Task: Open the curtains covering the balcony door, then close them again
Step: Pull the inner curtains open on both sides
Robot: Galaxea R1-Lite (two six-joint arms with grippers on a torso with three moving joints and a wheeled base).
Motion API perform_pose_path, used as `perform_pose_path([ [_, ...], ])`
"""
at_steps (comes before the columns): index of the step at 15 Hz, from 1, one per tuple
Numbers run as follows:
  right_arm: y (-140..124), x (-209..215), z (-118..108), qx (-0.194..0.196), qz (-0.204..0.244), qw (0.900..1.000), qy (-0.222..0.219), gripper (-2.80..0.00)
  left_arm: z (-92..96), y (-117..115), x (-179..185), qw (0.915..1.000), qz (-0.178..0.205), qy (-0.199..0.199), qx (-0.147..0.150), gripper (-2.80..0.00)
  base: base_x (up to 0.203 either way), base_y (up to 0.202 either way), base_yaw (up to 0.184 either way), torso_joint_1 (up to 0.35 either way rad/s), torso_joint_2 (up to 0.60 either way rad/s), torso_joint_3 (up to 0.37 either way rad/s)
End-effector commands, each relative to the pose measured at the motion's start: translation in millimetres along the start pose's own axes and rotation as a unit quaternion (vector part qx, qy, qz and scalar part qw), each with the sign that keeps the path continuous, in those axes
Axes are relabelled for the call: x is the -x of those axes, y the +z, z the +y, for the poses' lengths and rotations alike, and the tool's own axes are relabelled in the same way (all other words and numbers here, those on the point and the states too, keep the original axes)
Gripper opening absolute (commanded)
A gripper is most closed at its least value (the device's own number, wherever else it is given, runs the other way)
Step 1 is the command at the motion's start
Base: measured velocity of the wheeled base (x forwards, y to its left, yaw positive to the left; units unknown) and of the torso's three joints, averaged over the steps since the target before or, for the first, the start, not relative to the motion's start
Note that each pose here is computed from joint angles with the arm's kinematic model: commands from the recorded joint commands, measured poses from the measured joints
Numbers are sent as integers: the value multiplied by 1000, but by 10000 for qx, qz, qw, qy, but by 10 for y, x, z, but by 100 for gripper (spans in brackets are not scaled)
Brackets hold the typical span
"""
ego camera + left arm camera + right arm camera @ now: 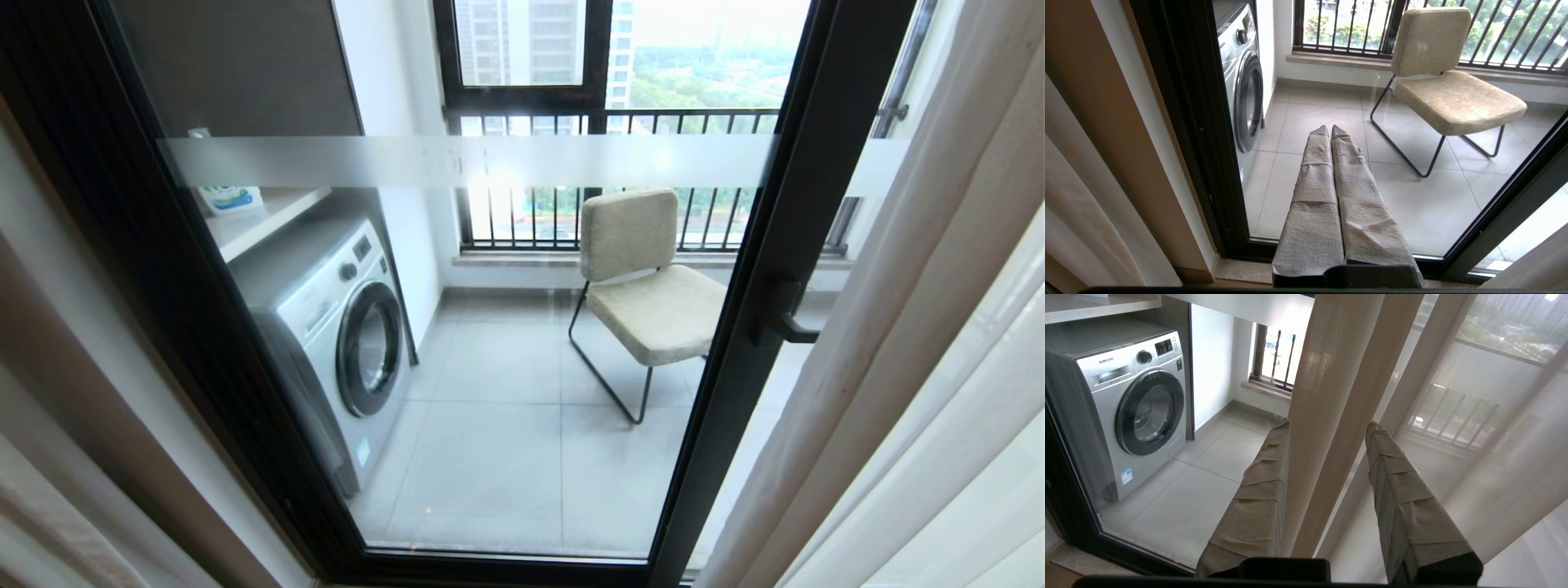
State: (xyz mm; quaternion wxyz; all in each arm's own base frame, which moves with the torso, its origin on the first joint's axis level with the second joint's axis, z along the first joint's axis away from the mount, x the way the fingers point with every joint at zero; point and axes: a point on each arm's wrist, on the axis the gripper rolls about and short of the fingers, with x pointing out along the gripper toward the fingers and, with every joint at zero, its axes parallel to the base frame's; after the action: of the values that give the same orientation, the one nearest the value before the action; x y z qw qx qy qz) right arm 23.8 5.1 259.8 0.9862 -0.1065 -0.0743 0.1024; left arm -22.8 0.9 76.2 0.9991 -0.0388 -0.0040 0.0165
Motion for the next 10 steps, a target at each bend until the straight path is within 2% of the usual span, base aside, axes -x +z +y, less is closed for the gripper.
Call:
perform_pose_path([
  [1, 40, -305, -49, -21, 258, 9996, 72, 0, 0, 0, 0, 10000, -5, 2, 4, -280, 0, 0, 0, 0, 0, 0],
  [10, 121, -1298, -231, 38, -94, 9999, -115, 0, 0, 0, 0, 10000, -5, 2, 4, -280, 0, 0, 0, 0, 0, 0],
])
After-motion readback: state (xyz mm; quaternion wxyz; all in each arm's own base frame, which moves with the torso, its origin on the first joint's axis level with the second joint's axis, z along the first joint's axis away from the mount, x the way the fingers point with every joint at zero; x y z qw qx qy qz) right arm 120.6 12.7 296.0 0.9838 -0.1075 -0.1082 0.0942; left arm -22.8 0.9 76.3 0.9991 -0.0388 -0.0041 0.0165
